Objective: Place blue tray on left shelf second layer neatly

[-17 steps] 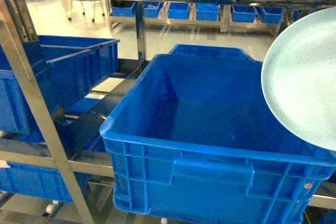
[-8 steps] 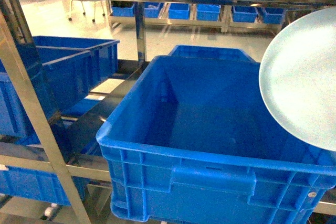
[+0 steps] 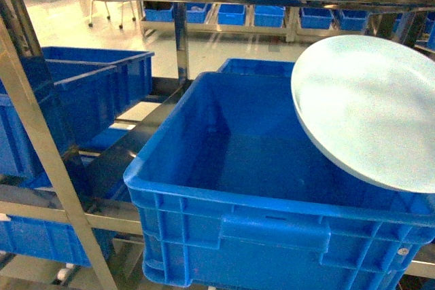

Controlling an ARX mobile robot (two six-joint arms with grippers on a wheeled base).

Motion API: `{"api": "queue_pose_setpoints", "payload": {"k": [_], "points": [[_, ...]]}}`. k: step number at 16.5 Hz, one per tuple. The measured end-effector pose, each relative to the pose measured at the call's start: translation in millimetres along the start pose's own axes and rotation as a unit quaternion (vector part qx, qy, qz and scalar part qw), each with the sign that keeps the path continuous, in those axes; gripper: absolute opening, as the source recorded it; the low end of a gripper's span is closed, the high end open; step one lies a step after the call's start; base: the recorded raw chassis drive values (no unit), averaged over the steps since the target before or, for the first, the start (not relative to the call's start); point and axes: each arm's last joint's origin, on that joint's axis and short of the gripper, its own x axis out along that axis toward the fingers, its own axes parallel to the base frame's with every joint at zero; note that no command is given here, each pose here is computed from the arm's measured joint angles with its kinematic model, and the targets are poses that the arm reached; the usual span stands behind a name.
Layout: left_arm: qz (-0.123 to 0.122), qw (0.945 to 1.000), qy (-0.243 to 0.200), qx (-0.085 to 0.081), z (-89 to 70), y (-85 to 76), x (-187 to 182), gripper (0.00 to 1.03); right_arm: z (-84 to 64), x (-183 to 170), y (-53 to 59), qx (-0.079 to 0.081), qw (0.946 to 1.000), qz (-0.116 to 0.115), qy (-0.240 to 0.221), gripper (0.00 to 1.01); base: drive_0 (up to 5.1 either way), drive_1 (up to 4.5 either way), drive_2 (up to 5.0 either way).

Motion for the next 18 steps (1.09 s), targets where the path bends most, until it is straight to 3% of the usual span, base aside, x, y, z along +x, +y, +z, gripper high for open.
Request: {"api": "queue_pose_setpoints", "payload": {"k": [4,7,9,12,15,18], "points": [[0.000,1.0000,0.000,0.000,0.0,0.0,0.0,0.98,-13.1,35.4,21.5,0.018,0.9986,0.018,0.047,0.02,0.0,0.00,0.0],[0.000,1.0000,0.000,0.000,0.0,0.0,0.0,0.98,-24.1,63.7,30.3,0.020,0.9977,0.001,0.065,0.02,0.0,0.00,0.0],[0.000,1.0000,0.000,0.000,0.0,0.0,0.0,0.98,-29.9,91.3,30.9,0.012,0.9978,-0.029,0.059,0.02,0.0,0.00,0.0],[0.000,1.0000,0.000,0.000,0.0,0.0,0.0,0.98,-31.7,129.2,42.0,-0.017,0.9979,-0.047,0.041,0.02,0.0,0.00,0.0],[0.000,1.0000,0.000,0.000,0.0,0.0,0.0,0.98,-27.4,138.5,52.7,-0.023,0.9989,-0.029,0.030,0.03,0.0,0.00,0.0],[0.000,1.0000,0.000,0.000,0.0,0.0,0.0,0.98,-25.1,136.5,55.3,-0.024,0.9993,-0.011,0.026,0.17,0.0,0.00,0.0]]}}
